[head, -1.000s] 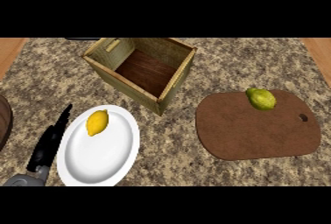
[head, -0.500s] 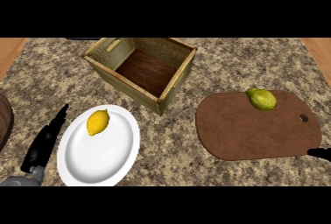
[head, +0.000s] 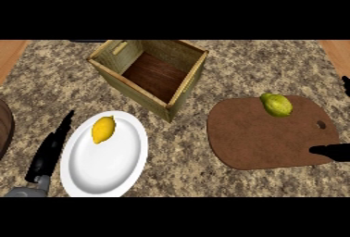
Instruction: Pick the pear from the cutting board and place it in the basket
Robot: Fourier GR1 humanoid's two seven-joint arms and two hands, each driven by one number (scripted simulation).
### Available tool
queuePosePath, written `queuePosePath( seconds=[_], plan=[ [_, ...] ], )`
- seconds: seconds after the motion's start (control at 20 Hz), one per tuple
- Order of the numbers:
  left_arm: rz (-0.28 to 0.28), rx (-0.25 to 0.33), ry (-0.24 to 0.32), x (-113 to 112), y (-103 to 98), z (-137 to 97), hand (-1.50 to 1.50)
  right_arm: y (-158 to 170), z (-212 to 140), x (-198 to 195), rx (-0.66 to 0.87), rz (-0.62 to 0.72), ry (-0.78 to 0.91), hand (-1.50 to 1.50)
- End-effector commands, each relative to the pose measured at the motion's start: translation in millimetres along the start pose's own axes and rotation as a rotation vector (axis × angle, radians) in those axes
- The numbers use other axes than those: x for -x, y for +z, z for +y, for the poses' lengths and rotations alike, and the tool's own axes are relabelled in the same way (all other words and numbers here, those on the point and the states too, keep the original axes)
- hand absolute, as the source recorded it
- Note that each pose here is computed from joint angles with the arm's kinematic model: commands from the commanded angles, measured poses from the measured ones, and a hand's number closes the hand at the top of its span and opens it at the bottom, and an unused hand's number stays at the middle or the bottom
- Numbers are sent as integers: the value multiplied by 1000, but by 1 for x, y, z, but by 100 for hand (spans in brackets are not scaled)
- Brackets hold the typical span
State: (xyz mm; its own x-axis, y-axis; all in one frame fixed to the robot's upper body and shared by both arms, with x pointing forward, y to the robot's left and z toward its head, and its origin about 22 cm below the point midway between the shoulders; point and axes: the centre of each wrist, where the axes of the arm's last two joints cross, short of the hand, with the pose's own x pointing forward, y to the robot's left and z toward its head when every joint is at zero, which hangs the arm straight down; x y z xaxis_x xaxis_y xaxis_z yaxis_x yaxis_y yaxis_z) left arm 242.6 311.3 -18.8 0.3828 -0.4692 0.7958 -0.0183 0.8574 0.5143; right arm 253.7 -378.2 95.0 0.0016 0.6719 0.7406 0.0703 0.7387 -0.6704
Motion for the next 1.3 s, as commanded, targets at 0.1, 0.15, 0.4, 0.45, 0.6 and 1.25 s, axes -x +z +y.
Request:
queuePosePath(
  seconds=[0.1,0.15,0.4,0.45,0.6,1.25],
  plan=[
    [-9,-14,-11,8,7,6,0,-1,12,-1,-11,7,18,-150],
    [-3,-7,-3,-3,12,3,0,-5,1,0,-16,17,30,-150],
    [10,3,1,4,-11,-18,0,-16,18,-13,-44,3,27,-150],
    [-6,15,-11,-20,7,2,0,-9,33,12,-49,29,13,-150],
    [3,4,-4,-5,-4,-12,0,-23,45,8,-85,31,19,-150],
    [-8,14,-21,24,-1,3,0,-34,71,25,-93,74,34,-150]
  ],
)
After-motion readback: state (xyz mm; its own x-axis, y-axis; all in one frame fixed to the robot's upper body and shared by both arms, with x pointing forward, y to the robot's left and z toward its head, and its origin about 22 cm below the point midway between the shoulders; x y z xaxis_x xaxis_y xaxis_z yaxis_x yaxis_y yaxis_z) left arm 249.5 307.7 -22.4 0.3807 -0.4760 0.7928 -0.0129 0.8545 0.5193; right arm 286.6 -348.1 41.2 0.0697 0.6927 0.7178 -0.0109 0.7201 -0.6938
